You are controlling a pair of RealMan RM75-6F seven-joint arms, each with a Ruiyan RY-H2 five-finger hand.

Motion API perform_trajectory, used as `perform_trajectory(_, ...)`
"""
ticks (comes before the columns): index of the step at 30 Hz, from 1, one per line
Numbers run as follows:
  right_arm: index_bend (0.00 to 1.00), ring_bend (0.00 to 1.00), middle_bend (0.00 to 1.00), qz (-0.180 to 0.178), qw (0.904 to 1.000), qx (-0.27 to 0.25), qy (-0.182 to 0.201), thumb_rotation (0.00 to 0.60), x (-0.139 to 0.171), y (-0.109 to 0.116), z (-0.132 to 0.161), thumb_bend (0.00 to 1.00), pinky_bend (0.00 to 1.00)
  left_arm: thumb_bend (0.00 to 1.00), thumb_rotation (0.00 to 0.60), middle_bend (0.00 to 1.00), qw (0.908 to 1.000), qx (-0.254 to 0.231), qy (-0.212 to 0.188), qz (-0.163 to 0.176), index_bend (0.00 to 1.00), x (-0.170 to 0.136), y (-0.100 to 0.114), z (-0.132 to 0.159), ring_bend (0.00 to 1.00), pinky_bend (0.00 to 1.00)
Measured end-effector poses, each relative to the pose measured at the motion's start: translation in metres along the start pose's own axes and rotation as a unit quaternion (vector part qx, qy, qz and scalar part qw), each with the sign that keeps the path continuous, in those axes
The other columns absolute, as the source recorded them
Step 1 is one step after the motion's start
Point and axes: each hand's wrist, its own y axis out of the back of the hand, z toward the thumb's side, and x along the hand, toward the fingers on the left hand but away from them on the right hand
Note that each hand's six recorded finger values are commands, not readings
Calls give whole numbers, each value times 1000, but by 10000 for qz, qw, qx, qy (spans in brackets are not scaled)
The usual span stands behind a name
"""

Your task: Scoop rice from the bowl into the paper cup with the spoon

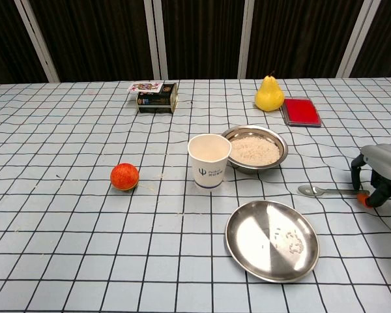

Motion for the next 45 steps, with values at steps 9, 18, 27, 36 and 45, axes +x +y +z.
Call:
perform_trajectory(9, 572, 1000, 974, -45, 10000, -12, -16, 600, 0, 3, -2, 459, 1000, 0, 600, 0, 10000, -5, 5, -8, 0, 0, 0, 0, 0, 0)
perform_trajectory(18, 575, 1000, 974, -26, 10000, -5, -19, 600, 1, 2, -3, 458, 1000, 0, 600, 0, 10000, -2, 9, -7, 0, 0, 0, 0, 0, 0)
perform_trajectory(27, 575, 1000, 974, -117, 9999, -29, 20, 600, 3, 11, -4, 458, 1000, 0, 600, 0, 10000, -8, 16, -16, 0, 0, 0, 0, 0, 0)
perform_trajectory(36, 575, 1000, 974, -323, 9994, 27, 87, 600, 10, 36, -5, 519, 1000, 0, 600, 0, 10000, -7, 11, -6, 0, 0, 0, 0, 0, 0)
perform_trajectory(45, 594, 1000, 974, -589, 9975, 379, 22, 600, 16, 75, -15, 602, 1000, 0, 600, 0, 10000, -16, -20, -20, 0, 0, 0, 1, 0, 0)
